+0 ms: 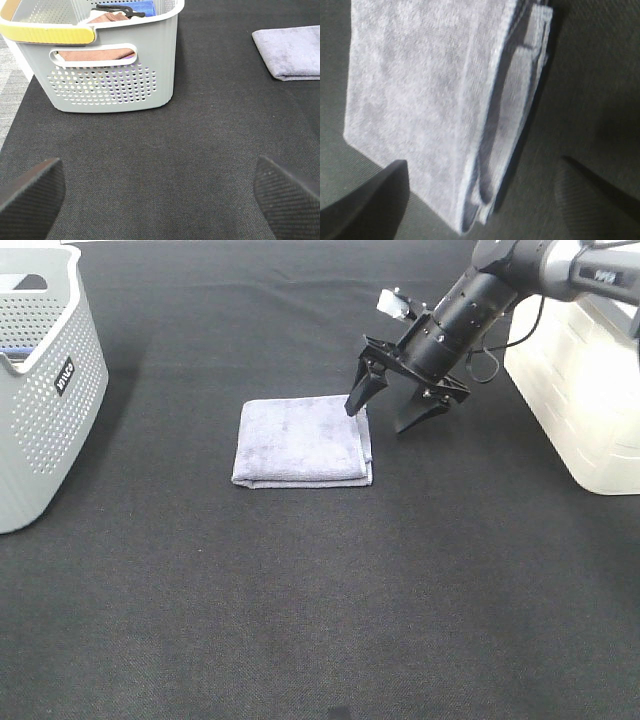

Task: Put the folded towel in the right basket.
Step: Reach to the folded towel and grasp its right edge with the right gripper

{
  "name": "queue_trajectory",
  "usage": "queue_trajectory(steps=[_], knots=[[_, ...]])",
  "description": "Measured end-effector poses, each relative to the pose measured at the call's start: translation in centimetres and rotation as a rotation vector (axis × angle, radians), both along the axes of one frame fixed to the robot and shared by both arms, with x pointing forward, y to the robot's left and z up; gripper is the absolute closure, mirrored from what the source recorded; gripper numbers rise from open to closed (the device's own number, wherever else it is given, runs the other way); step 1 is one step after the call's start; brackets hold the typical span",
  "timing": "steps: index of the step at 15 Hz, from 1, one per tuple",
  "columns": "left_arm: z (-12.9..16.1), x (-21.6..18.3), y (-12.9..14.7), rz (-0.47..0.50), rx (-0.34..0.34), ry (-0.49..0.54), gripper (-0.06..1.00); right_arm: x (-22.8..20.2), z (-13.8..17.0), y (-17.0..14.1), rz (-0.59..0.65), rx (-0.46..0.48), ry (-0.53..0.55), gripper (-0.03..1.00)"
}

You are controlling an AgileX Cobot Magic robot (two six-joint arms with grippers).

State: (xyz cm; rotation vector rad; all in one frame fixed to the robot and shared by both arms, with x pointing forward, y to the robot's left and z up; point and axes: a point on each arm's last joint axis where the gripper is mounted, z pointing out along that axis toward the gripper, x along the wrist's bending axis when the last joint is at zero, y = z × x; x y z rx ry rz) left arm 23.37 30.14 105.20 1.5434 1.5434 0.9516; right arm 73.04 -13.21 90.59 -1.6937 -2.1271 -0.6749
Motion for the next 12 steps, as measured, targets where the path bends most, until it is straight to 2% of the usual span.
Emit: queue_trajectory(steps=[4,9,12], knots=[[0.0,0.0,0.0,0.0,0.0,0.0,-0.03,0.9,-2.6,0.2,0.003,0.001,0.014,0.22],[0.0,0.0,0.0,0.0,0.0,0.0,-0.03,0.9,-3.7,1.1,-0.002,0.112,0.046,0.22],[0.0,0.0,0.0,0.0,0.0,0.0,-0.03,0.5,-4.1,2.3,0.023,0.136,0.049,0.31]])
